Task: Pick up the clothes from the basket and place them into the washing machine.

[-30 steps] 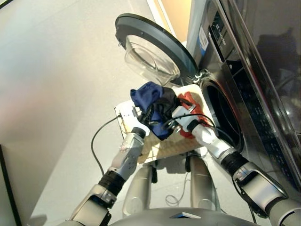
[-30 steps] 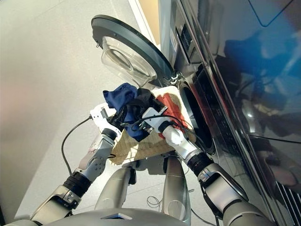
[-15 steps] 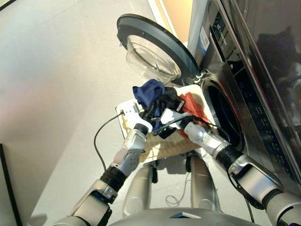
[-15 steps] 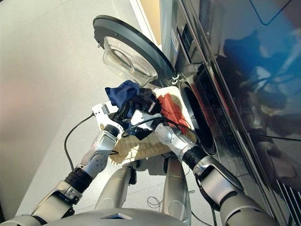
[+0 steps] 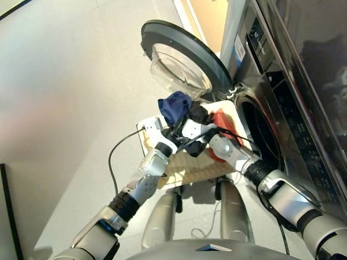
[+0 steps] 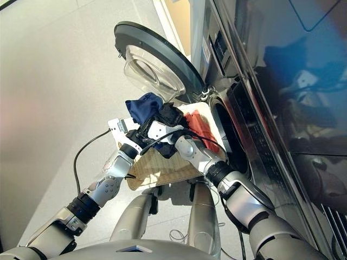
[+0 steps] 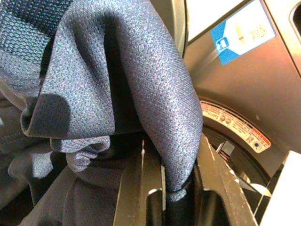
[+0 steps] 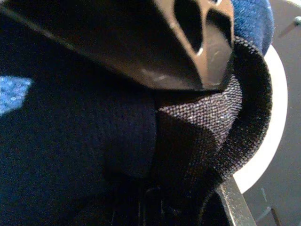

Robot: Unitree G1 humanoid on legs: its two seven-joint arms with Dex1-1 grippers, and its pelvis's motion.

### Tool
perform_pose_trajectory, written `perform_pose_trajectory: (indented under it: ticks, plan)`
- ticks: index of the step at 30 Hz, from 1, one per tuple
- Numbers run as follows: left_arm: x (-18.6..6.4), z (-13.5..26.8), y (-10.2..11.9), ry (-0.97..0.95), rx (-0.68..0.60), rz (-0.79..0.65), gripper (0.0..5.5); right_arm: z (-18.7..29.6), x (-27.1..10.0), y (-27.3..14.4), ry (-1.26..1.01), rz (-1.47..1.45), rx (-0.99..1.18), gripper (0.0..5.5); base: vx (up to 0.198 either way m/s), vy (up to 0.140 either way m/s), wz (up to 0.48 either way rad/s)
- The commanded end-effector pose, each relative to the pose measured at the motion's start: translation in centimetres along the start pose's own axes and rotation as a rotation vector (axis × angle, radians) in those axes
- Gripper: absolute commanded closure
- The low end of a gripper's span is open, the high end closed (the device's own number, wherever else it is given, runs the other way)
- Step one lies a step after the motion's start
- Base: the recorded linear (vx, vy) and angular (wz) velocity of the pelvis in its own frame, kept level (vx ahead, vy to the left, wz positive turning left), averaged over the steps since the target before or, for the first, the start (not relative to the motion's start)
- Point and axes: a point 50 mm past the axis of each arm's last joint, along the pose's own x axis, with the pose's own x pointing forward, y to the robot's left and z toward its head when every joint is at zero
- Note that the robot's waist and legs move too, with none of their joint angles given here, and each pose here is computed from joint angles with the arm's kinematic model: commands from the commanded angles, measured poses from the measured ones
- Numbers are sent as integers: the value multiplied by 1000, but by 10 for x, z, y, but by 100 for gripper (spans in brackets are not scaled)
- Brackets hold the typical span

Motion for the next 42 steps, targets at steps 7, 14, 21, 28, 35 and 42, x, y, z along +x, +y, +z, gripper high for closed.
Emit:
perform_pose_trajectory:
  ticks: [7,14,21,28,35,42]
  plan:
    - [10,23,-45,-121,28,-260,123,13,-5,-2,-74,-159,217,550,0,0,0]
    - [5,28,-36,-156,22,-205,0,-14,-32,-8,22,-280,268,550,0,0,0]
    - [-7,37,-3,-254,11,17,0,-39,-56,-14,146,-453,298,550,0,0,0]
    - [-16,38,48,-329,101,398,0,-63,-58,-17,321,-726,498,550,0,0,0]
    - [-22,31,77,-306,189,630,0,-62,-44,-64,335,-1065,649,550,-8,24,27]
    - [-37,15,98,-129,389,685,0,-68,-63,-178,324,-1544,755,550,8,61,80]
